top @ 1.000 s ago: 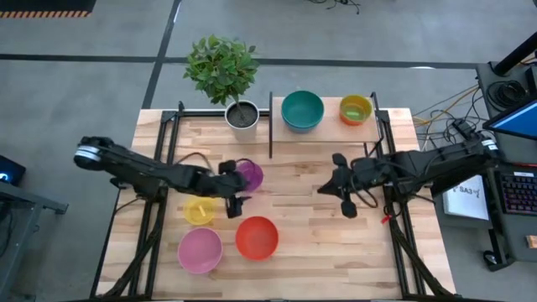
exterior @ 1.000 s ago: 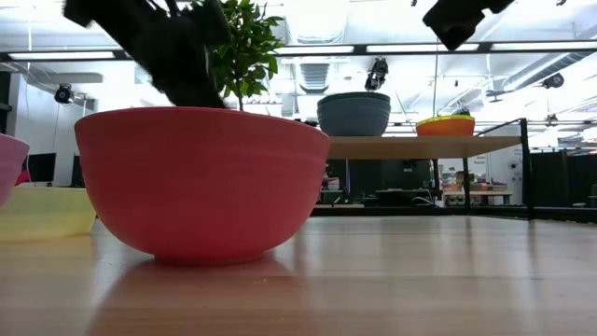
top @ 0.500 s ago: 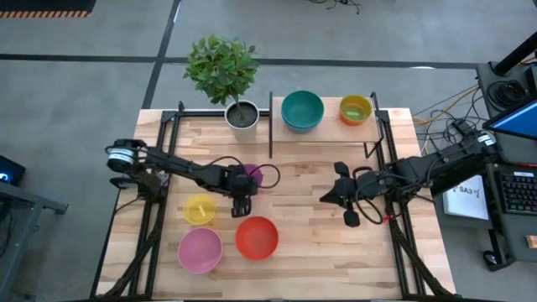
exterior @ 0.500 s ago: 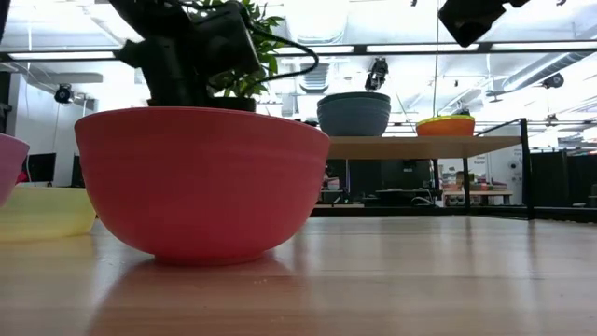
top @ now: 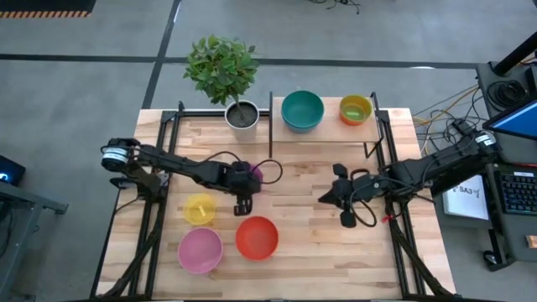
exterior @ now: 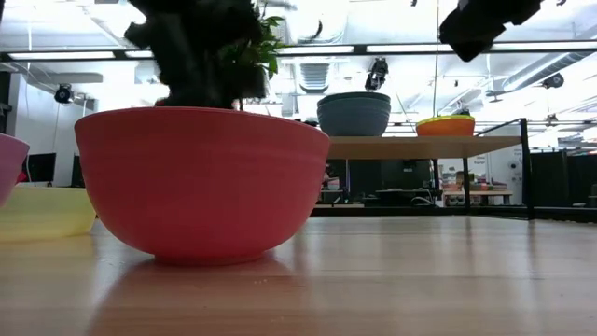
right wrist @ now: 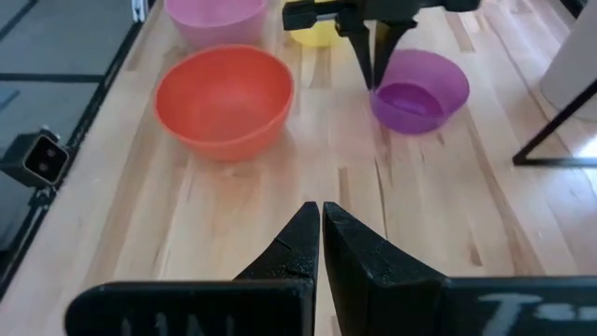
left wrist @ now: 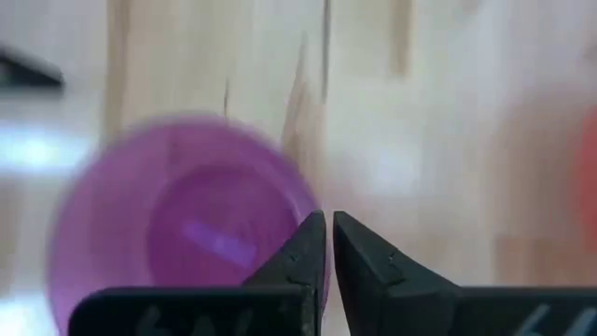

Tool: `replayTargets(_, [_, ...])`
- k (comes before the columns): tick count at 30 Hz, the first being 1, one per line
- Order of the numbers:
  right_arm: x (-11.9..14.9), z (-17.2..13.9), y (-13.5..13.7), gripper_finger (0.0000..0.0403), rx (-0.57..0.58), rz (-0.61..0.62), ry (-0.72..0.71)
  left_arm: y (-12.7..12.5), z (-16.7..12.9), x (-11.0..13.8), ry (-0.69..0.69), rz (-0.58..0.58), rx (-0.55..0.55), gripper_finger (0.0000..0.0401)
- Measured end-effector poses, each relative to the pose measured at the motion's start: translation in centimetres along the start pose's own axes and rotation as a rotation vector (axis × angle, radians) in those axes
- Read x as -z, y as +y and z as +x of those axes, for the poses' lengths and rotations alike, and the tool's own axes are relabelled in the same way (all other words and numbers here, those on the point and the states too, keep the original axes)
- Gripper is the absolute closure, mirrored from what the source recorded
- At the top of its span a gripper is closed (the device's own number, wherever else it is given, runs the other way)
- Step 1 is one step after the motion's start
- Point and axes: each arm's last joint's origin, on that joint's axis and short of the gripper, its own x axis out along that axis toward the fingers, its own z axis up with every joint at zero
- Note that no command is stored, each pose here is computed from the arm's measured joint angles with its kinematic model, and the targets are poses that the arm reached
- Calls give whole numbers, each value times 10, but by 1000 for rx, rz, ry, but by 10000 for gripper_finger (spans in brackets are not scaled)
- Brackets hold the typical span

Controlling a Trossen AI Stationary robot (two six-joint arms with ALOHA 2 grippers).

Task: Place and stack bowls onto a shelf
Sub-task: Stack the purple bowl on top of the green bowl on the shelf

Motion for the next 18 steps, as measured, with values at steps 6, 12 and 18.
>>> replayTargets(6, [-1, 8, 2, 393, -1, -41, -7, -1, -28, -35, -106, 79, 62, 400])
replayTargets(12, [1, 14, 2, 393, 3, -45, 18, 1, -35, -35, -16, 104, 43, 394])
replayTargets(18, [1, 15, 3, 393, 2, -45, 22, 1, -26, -17, 96, 72, 36, 337])
